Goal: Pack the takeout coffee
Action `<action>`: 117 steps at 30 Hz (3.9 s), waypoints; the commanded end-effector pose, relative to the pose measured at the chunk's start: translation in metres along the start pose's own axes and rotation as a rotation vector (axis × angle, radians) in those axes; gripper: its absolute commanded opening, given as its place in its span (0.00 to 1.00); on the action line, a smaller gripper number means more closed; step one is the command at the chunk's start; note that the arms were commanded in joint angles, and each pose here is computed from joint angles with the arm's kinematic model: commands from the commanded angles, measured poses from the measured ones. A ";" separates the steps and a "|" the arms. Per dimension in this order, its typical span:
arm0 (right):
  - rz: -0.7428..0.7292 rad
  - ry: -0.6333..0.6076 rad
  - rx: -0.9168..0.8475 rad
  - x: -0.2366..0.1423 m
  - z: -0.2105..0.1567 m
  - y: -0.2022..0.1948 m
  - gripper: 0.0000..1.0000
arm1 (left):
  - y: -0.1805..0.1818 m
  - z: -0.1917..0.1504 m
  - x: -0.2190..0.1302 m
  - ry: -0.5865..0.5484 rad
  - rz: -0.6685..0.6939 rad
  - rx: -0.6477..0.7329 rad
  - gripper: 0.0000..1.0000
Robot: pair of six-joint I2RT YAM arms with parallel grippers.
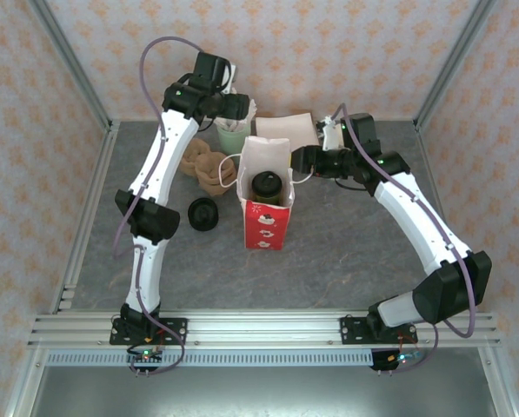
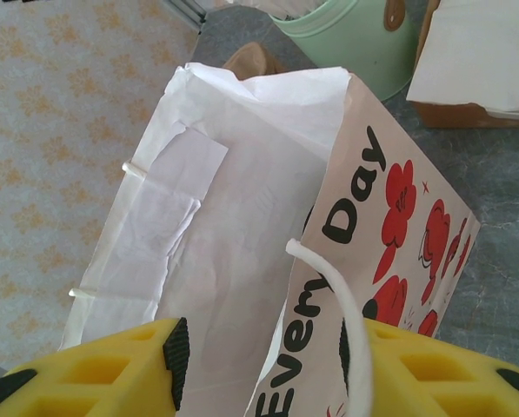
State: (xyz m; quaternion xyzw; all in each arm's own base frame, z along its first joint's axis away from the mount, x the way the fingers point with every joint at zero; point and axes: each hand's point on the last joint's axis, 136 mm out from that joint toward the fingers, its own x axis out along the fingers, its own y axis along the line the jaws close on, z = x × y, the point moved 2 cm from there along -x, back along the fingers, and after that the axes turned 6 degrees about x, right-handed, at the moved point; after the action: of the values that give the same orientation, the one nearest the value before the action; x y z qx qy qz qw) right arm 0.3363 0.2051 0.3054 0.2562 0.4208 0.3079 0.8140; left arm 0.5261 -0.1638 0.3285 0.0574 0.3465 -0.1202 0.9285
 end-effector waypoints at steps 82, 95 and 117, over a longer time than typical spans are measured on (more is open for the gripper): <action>-0.042 -0.167 -0.065 -0.042 -0.007 0.001 0.54 | -0.013 -0.039 0.024 0.135 0.097 -0.036 0.29; -0.040 -0.172 -0.071 -0.044 -0.008 0.002 0.54 | -0.009 -0.016 -0.005 0.061 0.103 -0.044 0.16; -0.038 -0.189 -0.058 -0.042 0.000 0.004 0.55 | -0.016 -0.017 -0.039 0.062 0.036 -0.046 0.65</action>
State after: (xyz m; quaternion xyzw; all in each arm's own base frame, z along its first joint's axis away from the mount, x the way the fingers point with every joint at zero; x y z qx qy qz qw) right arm 0.3093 0.1792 0.3181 0.2470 0.3633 0.2788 0.8540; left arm 0.4856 -0.1660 0.3589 0.0414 0.3465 -0.0891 0.9329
